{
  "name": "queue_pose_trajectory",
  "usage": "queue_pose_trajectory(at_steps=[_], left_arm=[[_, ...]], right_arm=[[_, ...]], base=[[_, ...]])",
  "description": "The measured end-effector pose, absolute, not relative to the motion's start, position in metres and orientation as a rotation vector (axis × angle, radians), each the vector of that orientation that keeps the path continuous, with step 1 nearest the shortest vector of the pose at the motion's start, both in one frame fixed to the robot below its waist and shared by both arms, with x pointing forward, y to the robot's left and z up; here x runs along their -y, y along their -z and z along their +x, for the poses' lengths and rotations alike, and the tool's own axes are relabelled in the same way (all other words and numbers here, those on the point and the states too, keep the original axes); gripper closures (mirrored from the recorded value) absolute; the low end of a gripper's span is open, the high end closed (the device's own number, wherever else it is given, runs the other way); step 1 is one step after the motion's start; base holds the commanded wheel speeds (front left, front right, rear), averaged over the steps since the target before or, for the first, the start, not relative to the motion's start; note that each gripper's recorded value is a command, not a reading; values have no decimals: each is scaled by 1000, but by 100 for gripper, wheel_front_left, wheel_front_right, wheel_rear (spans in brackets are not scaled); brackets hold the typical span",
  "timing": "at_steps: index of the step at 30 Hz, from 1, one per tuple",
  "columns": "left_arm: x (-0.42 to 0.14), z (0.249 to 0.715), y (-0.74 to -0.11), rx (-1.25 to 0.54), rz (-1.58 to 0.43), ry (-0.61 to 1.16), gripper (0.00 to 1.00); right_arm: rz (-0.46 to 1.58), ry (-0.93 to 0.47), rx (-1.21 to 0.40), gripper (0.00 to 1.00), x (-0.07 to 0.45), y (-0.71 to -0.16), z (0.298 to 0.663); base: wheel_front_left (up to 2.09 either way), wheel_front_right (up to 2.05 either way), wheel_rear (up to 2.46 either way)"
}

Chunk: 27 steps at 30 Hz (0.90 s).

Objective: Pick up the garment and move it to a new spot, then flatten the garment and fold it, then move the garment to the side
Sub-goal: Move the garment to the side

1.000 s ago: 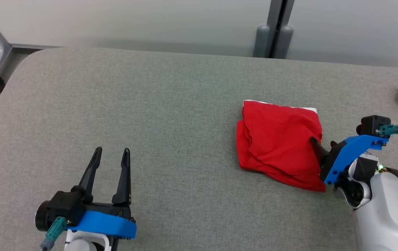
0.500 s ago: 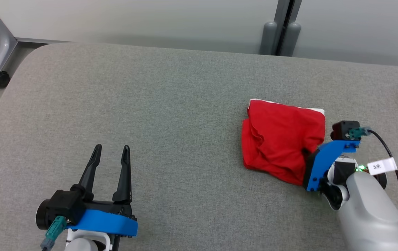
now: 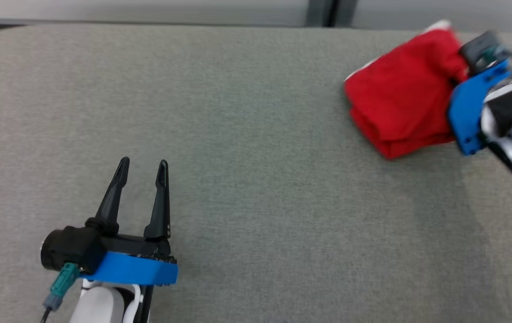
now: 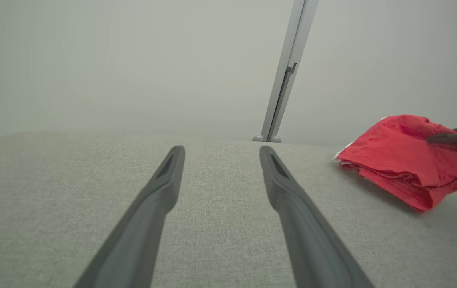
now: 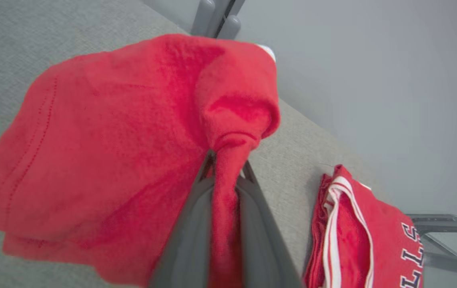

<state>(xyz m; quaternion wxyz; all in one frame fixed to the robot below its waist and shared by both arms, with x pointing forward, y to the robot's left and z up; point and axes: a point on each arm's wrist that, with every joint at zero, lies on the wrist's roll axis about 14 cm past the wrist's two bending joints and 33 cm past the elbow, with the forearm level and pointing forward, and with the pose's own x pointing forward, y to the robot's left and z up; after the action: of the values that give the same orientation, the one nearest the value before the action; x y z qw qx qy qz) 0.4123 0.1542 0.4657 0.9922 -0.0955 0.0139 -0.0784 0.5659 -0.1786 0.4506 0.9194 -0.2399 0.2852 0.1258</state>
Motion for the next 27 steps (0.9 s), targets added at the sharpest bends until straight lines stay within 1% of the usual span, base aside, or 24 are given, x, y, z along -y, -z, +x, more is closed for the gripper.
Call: queue_pose_trajectory(at_steps=[5, 9, 13, 15, 20, 27], left_arm=[[-136, 437, -457, -31, -211, 208, 0], [-123, 450, -447, -45, -222, 248, 0], [-110, 459, -436, -61, -230, 286, 0], [-107, 465, -432, -65, -229, 300, 0], [-98, 476, -424, -69, -227, 338, 0], [-88, 485, -414, -72, -214, 384, 0]], right_arm=[[-604, -195, -626, 100, 239, -464, 574], [-687, -158, -684, 100, 281, -464, 567], [-778, -93, -733, 100, 331, -465, 557], [-808, -77, -740, 100, 344, -466, 556], [-901, -22, -700, 100, 378, -480, 562], [-867, 83, -670, 100, 417, -479, 561]], base=[[0, 0, 0], [0, 0, 0], [0, 0, 0], [0, 0, 0], [0, 0, 0], [0, 0, 0]])
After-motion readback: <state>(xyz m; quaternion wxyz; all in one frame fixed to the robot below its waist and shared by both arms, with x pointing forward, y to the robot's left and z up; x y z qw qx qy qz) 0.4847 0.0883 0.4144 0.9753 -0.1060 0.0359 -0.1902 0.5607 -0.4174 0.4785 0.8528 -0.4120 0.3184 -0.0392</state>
